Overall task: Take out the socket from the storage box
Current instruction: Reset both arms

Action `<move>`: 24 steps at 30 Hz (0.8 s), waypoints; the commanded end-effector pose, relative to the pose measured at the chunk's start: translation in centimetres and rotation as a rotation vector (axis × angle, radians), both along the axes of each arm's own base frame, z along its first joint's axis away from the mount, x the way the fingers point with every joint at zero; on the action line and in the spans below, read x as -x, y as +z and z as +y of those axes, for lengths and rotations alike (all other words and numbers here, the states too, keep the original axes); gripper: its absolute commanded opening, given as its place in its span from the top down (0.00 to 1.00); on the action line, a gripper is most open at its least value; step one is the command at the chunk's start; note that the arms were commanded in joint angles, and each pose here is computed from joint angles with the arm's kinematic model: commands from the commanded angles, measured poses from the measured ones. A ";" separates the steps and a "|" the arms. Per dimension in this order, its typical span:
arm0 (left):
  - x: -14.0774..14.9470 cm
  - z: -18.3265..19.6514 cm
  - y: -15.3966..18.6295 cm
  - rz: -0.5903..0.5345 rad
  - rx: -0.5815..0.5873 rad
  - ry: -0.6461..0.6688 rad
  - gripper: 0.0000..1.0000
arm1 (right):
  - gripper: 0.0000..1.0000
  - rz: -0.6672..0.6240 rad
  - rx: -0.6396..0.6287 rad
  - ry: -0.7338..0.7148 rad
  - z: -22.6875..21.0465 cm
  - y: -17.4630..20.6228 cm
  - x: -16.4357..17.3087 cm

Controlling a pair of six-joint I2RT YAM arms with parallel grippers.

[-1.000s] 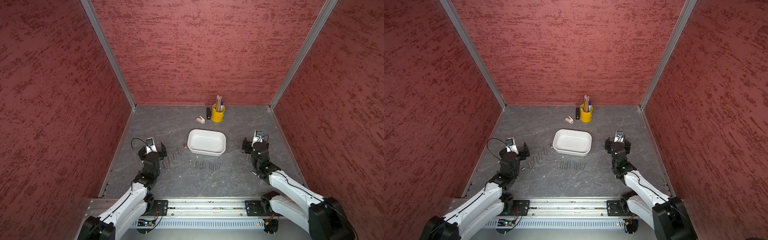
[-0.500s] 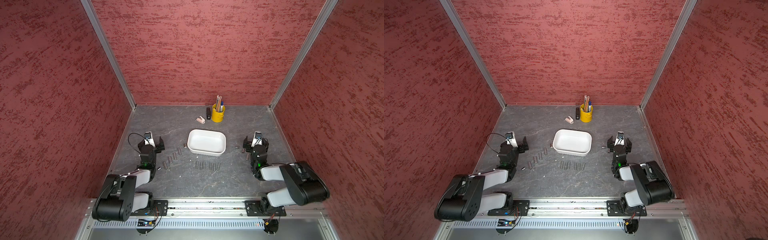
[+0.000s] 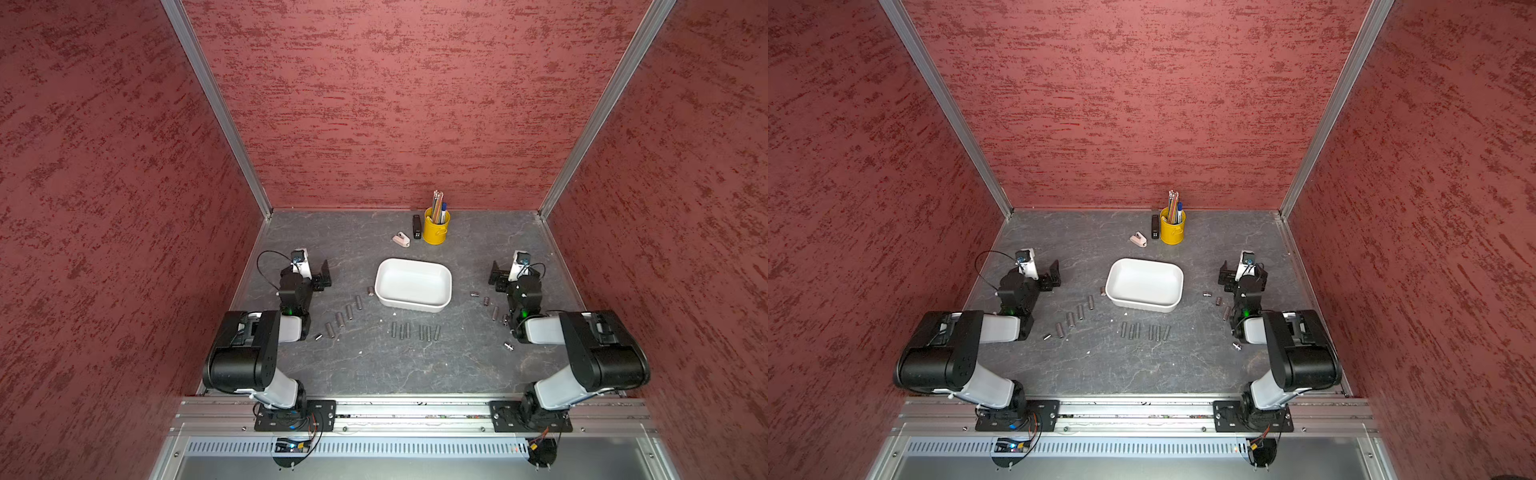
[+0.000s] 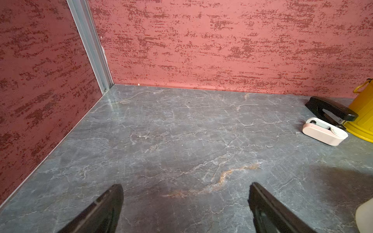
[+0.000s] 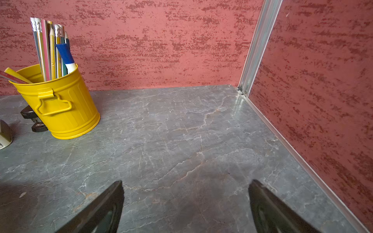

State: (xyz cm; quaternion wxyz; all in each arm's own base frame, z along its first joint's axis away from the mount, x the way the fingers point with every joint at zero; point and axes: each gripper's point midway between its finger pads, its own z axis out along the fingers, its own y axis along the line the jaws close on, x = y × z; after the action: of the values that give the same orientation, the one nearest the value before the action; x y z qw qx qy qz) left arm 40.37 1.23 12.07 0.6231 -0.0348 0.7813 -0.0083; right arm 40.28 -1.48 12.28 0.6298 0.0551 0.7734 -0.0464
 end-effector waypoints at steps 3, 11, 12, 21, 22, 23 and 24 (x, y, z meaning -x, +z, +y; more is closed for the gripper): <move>0.2 -0.6 -0.5 0.026 0.022 -0.035 0.00 | 0.01 0.018 -0.026 0.035 0.6 -0.4 0.1; 0.2 -0.7 -0.5 0.025 0.020 -0.037 0.00 | 0.02 0.019 -0.025 0.035 0.6 -0.5 0.1; 0.2 -0.7 -0.5 0.026 0.021 -0.036 0.00 | 0.01 0.020 -0.025 0.035 0.6 -0.5 0.1; 0.2 -0.6 -0.5 0.024 0.022 -0.035 0.00 | 0.02 0.022 -0.024 0.036 0.6 -0.5 0.0; 0.2 -0.6 -0.5 0.024 0.021 -0.036 0.00 | 0.01 0.023 -0.024 0.036 0.6 -0.4 -0.1; 0.2 -0.7 -0.5 0.024 0.021 -0.035 0.00 | 0.02 0.025 -0.024 0.036 0.7 -0.5 -0.1; 0.2 -0.6 -0.5 0.026 0.021 -0.036 0.00 | 0.02 0.025 -0.024 0.036 0.6 -0.5 -0.1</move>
State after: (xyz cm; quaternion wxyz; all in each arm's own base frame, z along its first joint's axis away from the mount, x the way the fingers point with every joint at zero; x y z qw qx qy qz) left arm 40.20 0.75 11.34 0.6109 -0.0286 0.7910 -0.0200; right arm 40.16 -1.00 11.51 0.6181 0.0483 0.7839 -0.0340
